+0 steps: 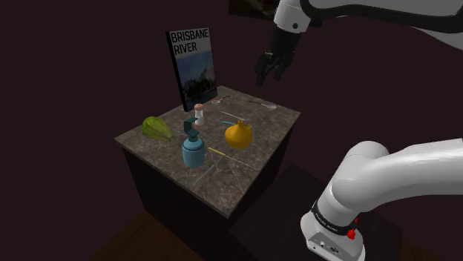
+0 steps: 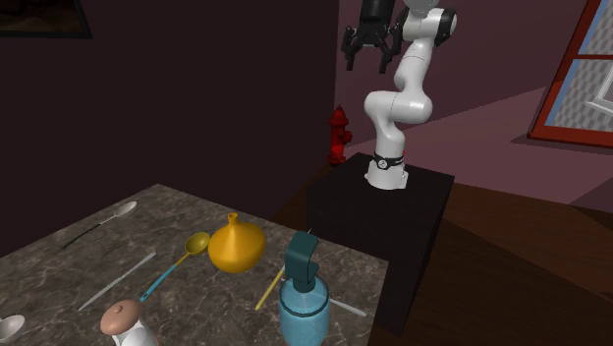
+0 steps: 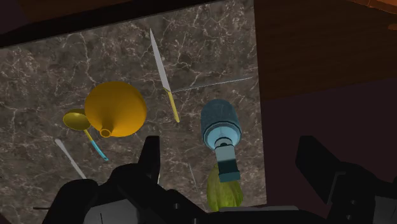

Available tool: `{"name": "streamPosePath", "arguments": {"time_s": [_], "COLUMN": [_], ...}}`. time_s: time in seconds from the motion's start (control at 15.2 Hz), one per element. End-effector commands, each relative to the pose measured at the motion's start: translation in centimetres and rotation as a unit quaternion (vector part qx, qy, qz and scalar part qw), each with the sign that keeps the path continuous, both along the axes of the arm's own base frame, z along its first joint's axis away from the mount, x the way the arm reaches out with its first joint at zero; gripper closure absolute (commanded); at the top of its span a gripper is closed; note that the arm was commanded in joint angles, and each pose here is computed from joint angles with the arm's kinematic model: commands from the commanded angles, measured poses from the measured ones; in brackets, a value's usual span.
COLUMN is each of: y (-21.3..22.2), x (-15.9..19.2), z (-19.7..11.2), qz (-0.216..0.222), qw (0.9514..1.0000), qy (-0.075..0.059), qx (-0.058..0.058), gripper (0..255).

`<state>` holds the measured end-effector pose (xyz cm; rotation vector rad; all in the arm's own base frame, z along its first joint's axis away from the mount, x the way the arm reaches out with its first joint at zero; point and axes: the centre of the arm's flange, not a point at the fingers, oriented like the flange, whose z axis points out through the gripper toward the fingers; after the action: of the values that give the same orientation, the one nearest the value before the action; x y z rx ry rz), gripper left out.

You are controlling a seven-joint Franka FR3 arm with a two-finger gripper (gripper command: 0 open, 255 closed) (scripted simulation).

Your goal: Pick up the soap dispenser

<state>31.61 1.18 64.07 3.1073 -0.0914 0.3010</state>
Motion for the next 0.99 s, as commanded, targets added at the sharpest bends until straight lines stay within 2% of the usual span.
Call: {"name": "streamPosePath", "arguments": {"time_s": [0.0, 0.92], "y": [0.0, 0.7], "x": [0.0, 11.8], "z": [0.0, -13.8], "qz": [0.0, 0.051], "qw": [1.0, 0.9985], "qy": [0.0, -0.021], "qx": [0.0, 0.003], "gripper": [0, 0]}}
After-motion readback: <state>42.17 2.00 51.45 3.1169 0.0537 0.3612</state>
